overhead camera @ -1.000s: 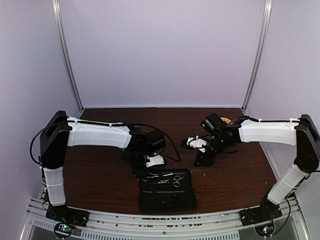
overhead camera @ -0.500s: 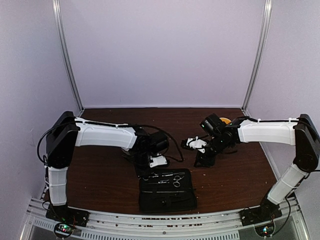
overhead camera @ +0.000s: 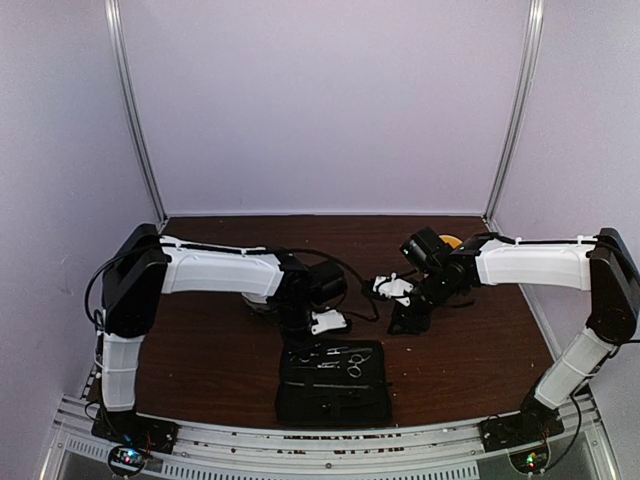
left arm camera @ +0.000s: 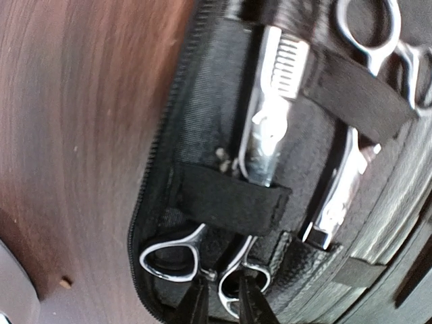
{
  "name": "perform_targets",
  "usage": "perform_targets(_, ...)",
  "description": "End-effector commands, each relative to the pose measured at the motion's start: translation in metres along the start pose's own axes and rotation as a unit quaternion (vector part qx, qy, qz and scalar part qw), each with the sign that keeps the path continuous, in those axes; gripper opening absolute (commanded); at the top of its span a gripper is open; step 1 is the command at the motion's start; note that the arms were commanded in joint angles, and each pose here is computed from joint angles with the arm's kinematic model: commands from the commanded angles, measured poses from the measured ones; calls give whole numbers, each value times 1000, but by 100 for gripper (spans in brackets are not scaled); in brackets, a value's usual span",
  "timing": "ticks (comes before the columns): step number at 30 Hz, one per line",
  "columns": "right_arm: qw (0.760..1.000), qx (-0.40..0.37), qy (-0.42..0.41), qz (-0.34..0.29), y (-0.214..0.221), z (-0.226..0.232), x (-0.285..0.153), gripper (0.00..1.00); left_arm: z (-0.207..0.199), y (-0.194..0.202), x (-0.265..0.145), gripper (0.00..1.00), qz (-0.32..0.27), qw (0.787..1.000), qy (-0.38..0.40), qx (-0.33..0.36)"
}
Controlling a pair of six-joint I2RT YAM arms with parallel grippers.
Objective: Sort the hair-cutting tools
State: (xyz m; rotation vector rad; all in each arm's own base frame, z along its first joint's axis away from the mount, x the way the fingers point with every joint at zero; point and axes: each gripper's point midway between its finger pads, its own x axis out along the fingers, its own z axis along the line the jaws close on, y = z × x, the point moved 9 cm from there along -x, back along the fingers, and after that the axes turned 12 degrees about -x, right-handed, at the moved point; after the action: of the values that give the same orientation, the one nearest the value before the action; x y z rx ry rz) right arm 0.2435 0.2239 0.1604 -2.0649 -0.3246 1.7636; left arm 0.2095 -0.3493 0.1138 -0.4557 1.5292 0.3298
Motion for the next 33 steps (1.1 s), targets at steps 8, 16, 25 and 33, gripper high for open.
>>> perform_targets(8,1000,-6,11,-1,-5,-3,-3,45,-29,-27,8,19,-52,995,87,10)
perform_targets(16,1000,-7,12,-1,-4,-3,-4,45,-26,-9,2,23,-38,997,70,-1)
perform_targets(25,999,9,-31,-11,-6,1,8,45,-10,9,-79,43,-119,993,16,-21)
perform_targets(33,995,30,-85,-30,-20,6,14,38,63,17,-138,48,-203,963,-113,-135)
